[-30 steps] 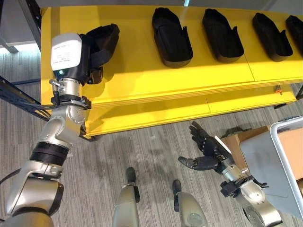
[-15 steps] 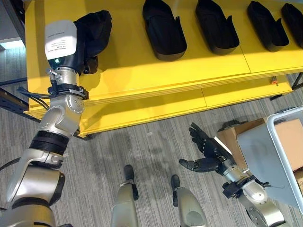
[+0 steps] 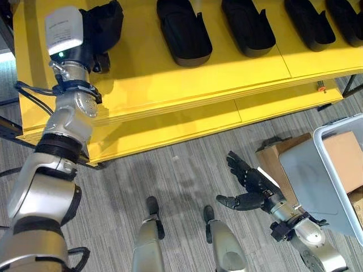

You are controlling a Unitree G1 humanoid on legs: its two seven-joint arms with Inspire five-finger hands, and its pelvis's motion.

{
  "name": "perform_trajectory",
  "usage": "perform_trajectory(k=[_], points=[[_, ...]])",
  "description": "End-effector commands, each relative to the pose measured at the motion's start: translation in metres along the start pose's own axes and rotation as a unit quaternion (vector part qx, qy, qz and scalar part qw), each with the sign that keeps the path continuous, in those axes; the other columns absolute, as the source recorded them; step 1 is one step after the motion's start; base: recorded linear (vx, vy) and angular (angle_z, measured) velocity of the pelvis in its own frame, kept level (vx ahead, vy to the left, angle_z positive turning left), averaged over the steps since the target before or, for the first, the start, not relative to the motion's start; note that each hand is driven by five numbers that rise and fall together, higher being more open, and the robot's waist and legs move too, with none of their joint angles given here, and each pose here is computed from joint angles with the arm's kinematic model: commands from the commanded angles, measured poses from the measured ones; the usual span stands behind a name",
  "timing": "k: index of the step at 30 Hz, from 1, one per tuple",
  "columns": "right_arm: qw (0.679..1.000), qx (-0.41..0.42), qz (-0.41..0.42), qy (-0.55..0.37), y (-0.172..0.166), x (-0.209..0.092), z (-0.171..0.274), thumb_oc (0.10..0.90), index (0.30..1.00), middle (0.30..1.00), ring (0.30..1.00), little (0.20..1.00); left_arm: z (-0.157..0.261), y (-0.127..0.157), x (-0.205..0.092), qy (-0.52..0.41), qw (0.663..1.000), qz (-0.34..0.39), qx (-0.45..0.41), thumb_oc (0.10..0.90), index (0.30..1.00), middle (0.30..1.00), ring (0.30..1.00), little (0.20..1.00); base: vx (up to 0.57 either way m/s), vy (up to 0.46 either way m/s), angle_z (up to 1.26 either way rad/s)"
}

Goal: Move parts from the plastic box to the shelf.

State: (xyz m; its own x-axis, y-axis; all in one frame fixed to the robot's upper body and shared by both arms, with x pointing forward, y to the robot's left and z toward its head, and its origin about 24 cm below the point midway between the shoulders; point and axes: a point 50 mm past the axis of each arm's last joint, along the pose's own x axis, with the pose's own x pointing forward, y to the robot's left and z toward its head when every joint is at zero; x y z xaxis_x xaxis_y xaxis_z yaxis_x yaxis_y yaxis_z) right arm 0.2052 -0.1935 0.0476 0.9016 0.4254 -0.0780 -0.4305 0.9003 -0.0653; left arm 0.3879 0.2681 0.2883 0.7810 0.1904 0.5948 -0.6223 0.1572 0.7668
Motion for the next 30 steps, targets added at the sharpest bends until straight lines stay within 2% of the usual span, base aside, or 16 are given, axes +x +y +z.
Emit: perform_trajectory(k=[1,18,19,20,21,22,30], points=[[0.996,-0.019,0.013,-0.085,-0.005,-0.002,0.035,0.9,1.0,1.0,1.0,1.0,-0.001,-0.003,0.007,0.03,0.999,-0.025,-0.017,0.4,0.3,0.3,0.3,0.3,0.0,0.0,0.0],[0.997,-0.006,0.025,-0.079,-0.004,-0.006,0.035,0.9,1.0,1.0,1.0,1.0,0.003,-0.017,0.008,0.057,0.996,-0.065,-0.029,0.4,0.3,0.3,0.3,0.3,0.0,-0.002,-0.03],[0.996,-0.006,0.025,-0.08,-0.004,-0.006,0.035,0.9,1.0,1.0,1.0,1.0,0.003,-0.018,0.008,0.058,0.996,-0.066,-0.03,0.422,0.33,0.33,0.33,0.33,0.0,-0.013,-0.04],[0.997,-0.006,0.026,-0.079,-0.004,-0.006,0.035,0.9,1.0,1.0,1.0,1.0,0.003,-0.019,0.007,0.057,0.996,-0.068,-0.028,0.737,0.772,0.772,0.772,0.772,0.0,-0.014,-0.03],[0.997,-0.007,0.025,-0.079,-0.004,-0.007,0.035,0.9,1.0,1.0,1.0,1.0,0.003,-0.02,0.007,0.055,0.996,-0.073,-0.024,0.737,0.772,0.772,0.772,0.772,0.0,0.0,0.0],[0.997,-0.005,0.024,-0.078,-0.004,-0.007,0.035,0.9,1.0,1.0,1.0,1.0,0.003,-0.023,0.005,0.055,0.995,-0.08,-0.026,0.9,1.0,1.0,1.0,1.0,0.0,0.0,0.0],[0.998,0.002,0.021,-0.066,-0.006,-0.01,0.03,0.9,1.0,1.0,1.0,1.0,0.0,-0.029,0.002,0.054,0.991,-0.119,-0.003,0.9,1.0,1.0,1.0,1.0,0.0,-0.003,0.01]])
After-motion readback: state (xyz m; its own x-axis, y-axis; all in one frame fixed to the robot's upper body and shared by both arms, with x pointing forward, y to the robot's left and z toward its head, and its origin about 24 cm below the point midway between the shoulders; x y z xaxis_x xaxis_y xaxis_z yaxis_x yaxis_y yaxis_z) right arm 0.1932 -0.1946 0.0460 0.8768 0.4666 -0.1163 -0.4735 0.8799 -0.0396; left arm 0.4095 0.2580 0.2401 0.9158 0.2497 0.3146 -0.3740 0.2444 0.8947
